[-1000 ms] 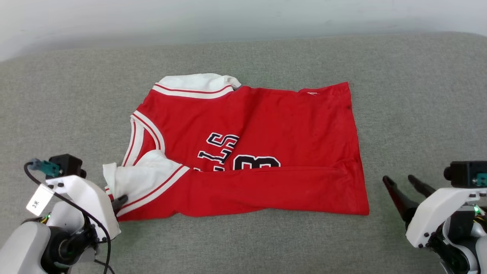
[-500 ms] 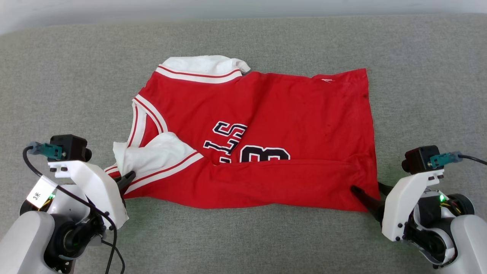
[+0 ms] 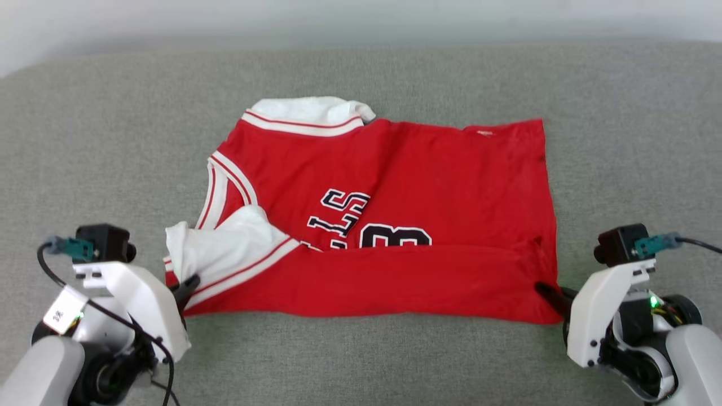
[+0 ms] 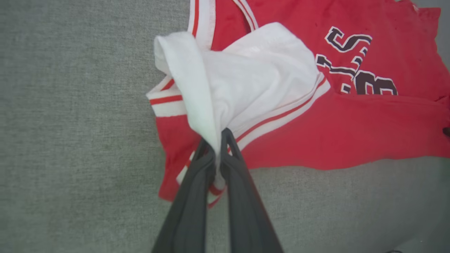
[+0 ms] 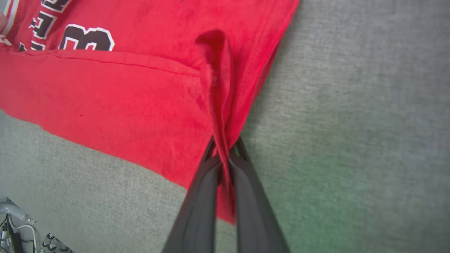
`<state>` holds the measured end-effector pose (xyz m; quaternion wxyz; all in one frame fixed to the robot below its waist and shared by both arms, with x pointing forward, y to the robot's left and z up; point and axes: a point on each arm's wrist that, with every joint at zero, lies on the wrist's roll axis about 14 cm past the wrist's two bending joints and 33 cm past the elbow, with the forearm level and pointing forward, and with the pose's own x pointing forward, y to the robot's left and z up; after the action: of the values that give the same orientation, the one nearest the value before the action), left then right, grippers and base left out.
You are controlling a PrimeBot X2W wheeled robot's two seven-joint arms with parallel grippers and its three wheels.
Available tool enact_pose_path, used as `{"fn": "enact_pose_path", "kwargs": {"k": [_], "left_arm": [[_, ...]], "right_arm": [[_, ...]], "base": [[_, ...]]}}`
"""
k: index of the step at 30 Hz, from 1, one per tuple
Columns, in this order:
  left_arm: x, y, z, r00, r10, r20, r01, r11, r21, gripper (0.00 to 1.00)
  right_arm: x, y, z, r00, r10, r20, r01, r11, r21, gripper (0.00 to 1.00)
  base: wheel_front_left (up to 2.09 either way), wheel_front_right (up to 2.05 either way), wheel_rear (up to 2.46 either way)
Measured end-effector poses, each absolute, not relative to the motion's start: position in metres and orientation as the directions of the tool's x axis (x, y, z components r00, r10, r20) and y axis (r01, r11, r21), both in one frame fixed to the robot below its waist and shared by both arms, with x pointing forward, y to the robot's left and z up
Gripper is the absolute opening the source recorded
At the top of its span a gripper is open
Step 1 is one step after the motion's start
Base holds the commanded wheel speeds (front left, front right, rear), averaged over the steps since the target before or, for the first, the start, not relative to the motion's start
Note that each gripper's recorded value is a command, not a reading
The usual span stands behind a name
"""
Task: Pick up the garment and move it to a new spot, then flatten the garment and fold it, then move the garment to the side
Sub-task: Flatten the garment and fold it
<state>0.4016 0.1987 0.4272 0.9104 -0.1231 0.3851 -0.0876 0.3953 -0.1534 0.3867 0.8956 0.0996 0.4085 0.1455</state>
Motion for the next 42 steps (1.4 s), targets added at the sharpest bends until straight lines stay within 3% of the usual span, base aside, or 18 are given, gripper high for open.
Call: {"fn": "enact_pose_path", "kwargs": {"k": [11, 18, 24, 25, 26, 27, 29, 30, 36, 42], "left_arm": [[0.334, 0.207, 0.427, 0.664, -0.230, -0.711, 0.004, 0.953, -0.305, 0.00], [0.284, 0.207, 0.416, 0.635, -0.230, -0.738, -0.065, 0.935, -0.348, 0.00], [0.276, 0.204, 0.409, 0.646, -0.233, -0.727, -0.088, 0.923, -0.375, 0.00], [0.274, 0.203, 0.404, 0.634, -0.236, -0.736, -0.089, 0.923, -0.373, 0.36], [0.275, 0.202, 0.401, 0.629, -0.241, -0.739, -0.089, 0.922, -0.376, 0.95], [0.278, 0.201, 0.399, 0.636, -0.237, -0.735, -0.096, 0.920, -0.380, 1.00], [0.284, 0.202, 0.395, 0.639, -0.229, -0.734, -0.098, 0.923, -0.373, 1.00], [0.292, 0.203, 0.395, 0.659, -0.219, -0.720, -0.086, 0.929, -0.361, 1.00], [0.329, 0.211, 0.426, 0.803, -0.164, -0.573, -0.005, 0.960, -0.281, 1.00], [0.362, 0.202, 0.467, 0.920, -0.152, -0.362, 0.073, 0.972, -0.223, 1.00]], "right_arm": [[0.345, -0.159, 0.409, 0.648, 0.334, -0.685, -0.182, 0.941, 0.287, 0.00], [0.300, -0.165, 0.397, 0.621, 0.316, -0.717, -0.116, 0.942, 0.315, 0.00], [0.289, -0.163, 0.387, 0.622, 0.307, -0.720, -0.068, 0.937, 0.342, 0.00], [0.288, -0.163, 0.384, 0.623, 0.304, -0.721, -0.061, 0.938, 0.342, 0.22], [0.288, -0.163, 0.382, 0.626, 0.301, -0.719, -0.047, 0.935, 0.351, 0.48], [0.287, -0.162, 0.379, 0.623, 0.301, -0.722, -0.038, 0.934, 0.356, 1.00], [0.289, -0.161, 0.376, 0.643, 0.291, -0.708, -0.037, 0.936, 0.351, 1.00], [0.299, -0.157, 0.385, 0.706, 0.283, -0.649, -0.064, 0.939, 0.339, 1.00], [0.341, -0.166, 0.440, 0.912, 0.196, -0.359, -0.105, 0.961, 0.257, 1.00], [0.361, -0.182, 0.489, 0.986, 0.100, -0.136, -0.074, 0.980, 0.185, 1.00]], "base": [[0.00, 0.00, 0.00], [0.00, 0.00, 0.00], [0.00, 0.00, 0.00], [0.00, 0.00, 0.00], [0.00, 0.00, 0.00], [0.00, 0.00, 0.00], [0.00, 0.00, 0.00], [0.00, 0.00, 0.00], [0.00, 0.00, 0.00], [0.00, 0.00, 0.00]]}}
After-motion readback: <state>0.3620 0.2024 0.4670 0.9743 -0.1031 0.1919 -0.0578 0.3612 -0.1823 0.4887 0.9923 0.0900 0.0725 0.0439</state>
